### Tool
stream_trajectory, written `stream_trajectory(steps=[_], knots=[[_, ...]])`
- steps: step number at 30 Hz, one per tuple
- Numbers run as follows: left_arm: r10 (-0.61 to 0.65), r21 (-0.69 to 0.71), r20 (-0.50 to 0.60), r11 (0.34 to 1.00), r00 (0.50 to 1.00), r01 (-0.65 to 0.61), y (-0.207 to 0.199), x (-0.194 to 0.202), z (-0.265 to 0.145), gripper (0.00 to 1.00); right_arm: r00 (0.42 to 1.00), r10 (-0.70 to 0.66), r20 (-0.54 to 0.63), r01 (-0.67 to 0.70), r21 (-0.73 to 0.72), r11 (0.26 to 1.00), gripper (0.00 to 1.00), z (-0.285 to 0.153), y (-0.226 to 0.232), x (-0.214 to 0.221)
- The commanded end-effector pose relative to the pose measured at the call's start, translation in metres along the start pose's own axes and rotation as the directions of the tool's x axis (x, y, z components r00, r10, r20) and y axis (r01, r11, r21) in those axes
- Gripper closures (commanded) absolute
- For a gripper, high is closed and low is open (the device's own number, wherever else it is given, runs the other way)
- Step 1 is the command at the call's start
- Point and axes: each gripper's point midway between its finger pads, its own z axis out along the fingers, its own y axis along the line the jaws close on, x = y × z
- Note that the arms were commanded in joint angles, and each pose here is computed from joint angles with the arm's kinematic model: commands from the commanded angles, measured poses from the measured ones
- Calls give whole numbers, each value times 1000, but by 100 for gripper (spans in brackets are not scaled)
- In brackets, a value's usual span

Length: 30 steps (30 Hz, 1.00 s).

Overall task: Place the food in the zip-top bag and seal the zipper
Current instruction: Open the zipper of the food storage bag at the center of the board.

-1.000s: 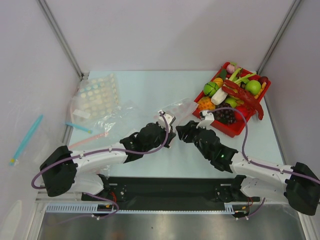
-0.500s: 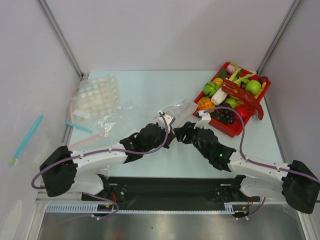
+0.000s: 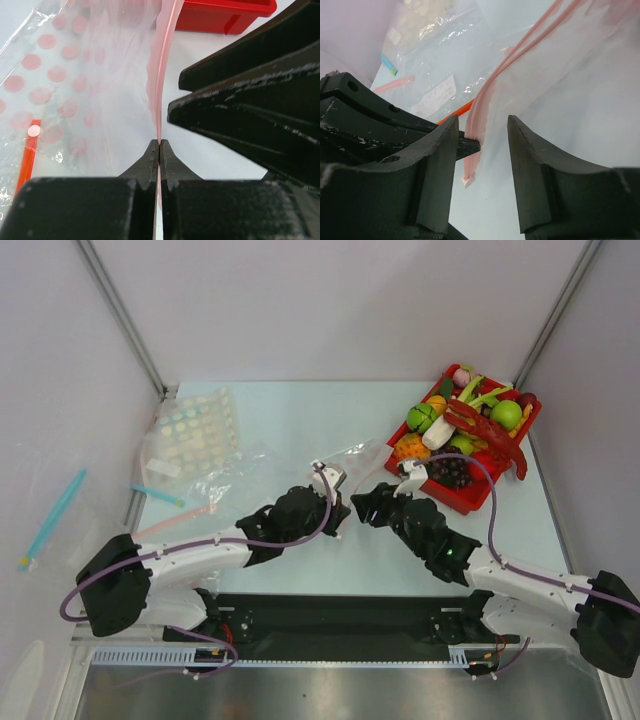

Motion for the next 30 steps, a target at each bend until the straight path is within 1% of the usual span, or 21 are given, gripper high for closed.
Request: stream_trajectory(steps=[1, 5, 7, 12, 17, 23, 26, 30], knots=[[-26, 48, 80, 999, 996, 22, -9, -23, -8, 100, 999, 4, 36, -3, -37, 999, 51, -2, 4, -11], [-31, 81, 86, 996, 996, 24, -15, -24, -10, 100, 1000, -1, 6, 2, -52, 999, 50, 2, 6, -7], [-38, 88, 94, 996, 995, 30, -16, -25, -11, 100, 1000, -2, -7, 2, -60, 998, 51, 4, 6, -5], [-38, 113, 96, 993, 995, 27, -19, -26, -14, 100, 1000, -2, -16, 0, -84, 996, 51, 4, 8, -4], [-39, 117, 98, 993, 994, 28, -21, -27, -14, 100, 1000, -3, -25, 1, -86, 996, 51, 5, 8, -3], [-11, 106, 86, 994, 996, 2, -19, -25, -11, 100, 999, -16, -40, 13, -81, 997, 51, 8, 8, 1], [-6, 101, 86, 995, 996, -2, -18, -26, -11, 100, 999, -17, -46, 16, -7, 1000, 53, 12, -1, 1], [0, 108, 79, 994, 997, -8, -19, -24, -10, 100, 998, -18, -54, 21, 51, 998, 63, 15, -10, 2]])
